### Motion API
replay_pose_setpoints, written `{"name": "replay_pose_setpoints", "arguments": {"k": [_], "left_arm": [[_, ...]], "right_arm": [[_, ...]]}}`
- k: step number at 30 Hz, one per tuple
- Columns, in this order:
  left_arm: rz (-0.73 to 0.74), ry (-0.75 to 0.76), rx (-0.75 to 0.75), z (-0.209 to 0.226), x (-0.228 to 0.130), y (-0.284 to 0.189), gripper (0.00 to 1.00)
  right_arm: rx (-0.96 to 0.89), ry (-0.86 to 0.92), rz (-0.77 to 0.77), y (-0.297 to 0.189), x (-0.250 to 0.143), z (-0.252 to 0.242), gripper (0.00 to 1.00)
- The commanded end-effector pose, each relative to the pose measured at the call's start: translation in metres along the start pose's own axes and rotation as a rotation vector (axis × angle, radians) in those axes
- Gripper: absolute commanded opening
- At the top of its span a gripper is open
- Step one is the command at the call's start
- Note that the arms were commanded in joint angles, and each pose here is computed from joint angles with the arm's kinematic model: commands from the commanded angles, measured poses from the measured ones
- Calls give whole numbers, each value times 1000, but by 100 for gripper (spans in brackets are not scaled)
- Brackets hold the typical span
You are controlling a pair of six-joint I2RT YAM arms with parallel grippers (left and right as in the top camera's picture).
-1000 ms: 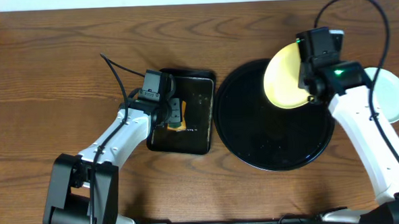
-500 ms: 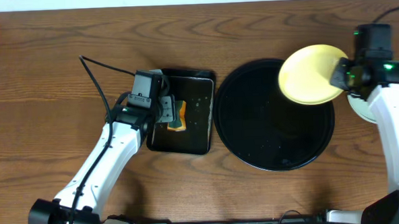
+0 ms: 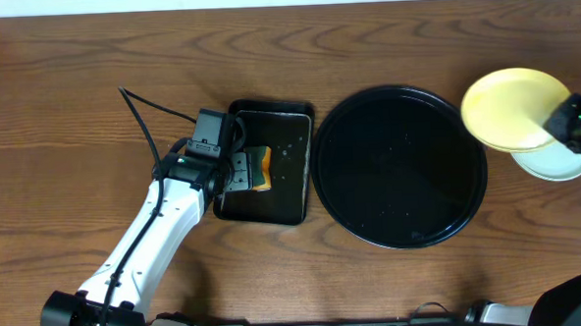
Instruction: Clean dirty plates on tray and stack at the side
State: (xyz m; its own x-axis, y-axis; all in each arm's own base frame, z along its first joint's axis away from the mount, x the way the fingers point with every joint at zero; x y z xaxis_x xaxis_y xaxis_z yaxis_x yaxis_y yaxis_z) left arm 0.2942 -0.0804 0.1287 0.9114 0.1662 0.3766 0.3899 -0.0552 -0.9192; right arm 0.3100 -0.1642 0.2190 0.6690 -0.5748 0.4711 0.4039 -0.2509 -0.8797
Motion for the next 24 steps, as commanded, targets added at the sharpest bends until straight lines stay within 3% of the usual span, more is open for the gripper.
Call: {"name": "replay_pose_setpoints", "arguments": {"k": [1, 17, 19, 22, 24], "left_arm": [[-20, 8, 4, -2, 6, -4, 65], [-21, 8, 4, -2, 6, -4, 66], [-21, 8, 4, -2, 6, -4, 66], [-21, 8, 4, -2, 6, -4, 66], [-21, 8, 4, -2, 6, -4, 66]], "right_arm": [[-26, 46, 6, 9, 6, -22, 1], [-70, 145, 53, 80, 17, -59, 2], [-72, 144, 40, 81, 19, -59, 8], [-69, 144, 25, 81, 22, -59, 25], [-58, 143, 30, 81, 22, -57, 26]]}}
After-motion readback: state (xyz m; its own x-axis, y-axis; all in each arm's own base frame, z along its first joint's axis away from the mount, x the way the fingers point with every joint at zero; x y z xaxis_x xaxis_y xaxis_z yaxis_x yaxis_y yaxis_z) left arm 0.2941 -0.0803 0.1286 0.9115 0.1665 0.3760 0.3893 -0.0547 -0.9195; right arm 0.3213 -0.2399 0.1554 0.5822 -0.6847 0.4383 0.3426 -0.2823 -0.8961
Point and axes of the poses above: each gripper's point midway between its finger pads, its own y axis out along the fingers, its own z axis along the line the jaws close on, x = y × z, the point moved 5 cm from there along -y, back along the fingers, and after that the axes turned 8 degrees about -y, right-handed, at the moved point
